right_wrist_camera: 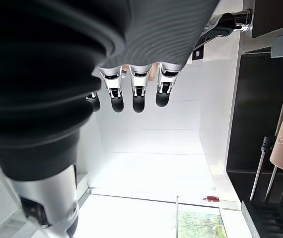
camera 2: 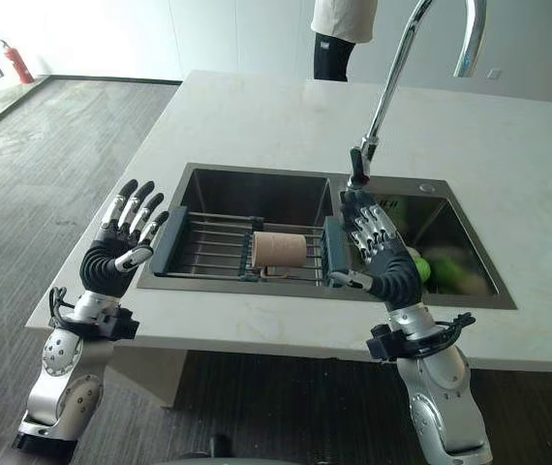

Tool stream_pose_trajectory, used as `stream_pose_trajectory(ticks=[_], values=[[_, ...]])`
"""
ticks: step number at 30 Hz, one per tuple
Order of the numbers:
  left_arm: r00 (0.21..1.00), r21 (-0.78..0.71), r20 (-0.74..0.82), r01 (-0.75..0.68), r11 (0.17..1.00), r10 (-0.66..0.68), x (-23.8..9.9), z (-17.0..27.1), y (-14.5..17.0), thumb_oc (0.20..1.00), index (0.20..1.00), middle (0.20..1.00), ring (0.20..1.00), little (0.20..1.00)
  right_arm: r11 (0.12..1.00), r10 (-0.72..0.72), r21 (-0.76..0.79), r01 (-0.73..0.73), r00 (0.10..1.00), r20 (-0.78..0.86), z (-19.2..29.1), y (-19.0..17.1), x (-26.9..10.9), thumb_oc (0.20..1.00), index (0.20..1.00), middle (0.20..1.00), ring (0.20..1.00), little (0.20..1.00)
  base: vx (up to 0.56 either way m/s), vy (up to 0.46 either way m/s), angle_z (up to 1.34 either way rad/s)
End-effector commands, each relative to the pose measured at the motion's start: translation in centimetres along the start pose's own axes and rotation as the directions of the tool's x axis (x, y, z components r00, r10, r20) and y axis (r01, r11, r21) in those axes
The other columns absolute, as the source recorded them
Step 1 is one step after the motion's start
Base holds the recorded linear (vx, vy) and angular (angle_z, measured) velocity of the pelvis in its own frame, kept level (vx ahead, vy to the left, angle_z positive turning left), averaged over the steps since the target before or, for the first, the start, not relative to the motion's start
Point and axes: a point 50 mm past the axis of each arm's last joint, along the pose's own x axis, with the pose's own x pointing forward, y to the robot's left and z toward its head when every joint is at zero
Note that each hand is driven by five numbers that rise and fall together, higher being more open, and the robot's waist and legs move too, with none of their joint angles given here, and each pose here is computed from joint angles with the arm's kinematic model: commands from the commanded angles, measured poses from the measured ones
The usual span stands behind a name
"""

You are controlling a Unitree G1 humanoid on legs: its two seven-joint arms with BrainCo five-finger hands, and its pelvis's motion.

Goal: Place the dishes in the dishwasher.

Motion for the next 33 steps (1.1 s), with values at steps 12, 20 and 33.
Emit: stream_pose_trajectory(ticks=[12,20,33], values=[[0.998,0.028,-0.048,-0.032,0.999,0.034,0.6,0.4,-0.7,1.000,1.000,1.000,1.000,1.000,0.997,0.037,-0.071,-0.029,0.994,0.105,2.5,-0.7,2.0,1.000,1.000,1.000,1.000,1.000,0.04,-0.168,0.12],[0.998,-0.026,0.039,-0.051,0.998,0.052,0.9,1.2,-0.9,1.000,1.000,1.000,1.000,1.000,0.993,0.079,-0.093,-0.071,0.993,0.090,2.6,-1.1,2.1,1.000,1.000,1.000,1.000,1.000,0.08,-0.066,0.03],[0.998,0.114,0.015,0.055,0.992,-0.057,1.7,1.4,-0.6,1.000,1.000,1.000,1.000,1.000,0.999,0.035,-0.041,-0.031,0.994,0.103,1.9,-0.5,0.6,1.000,1.000,1.000,1.000,1.000,0.24,0.361,0.05]])
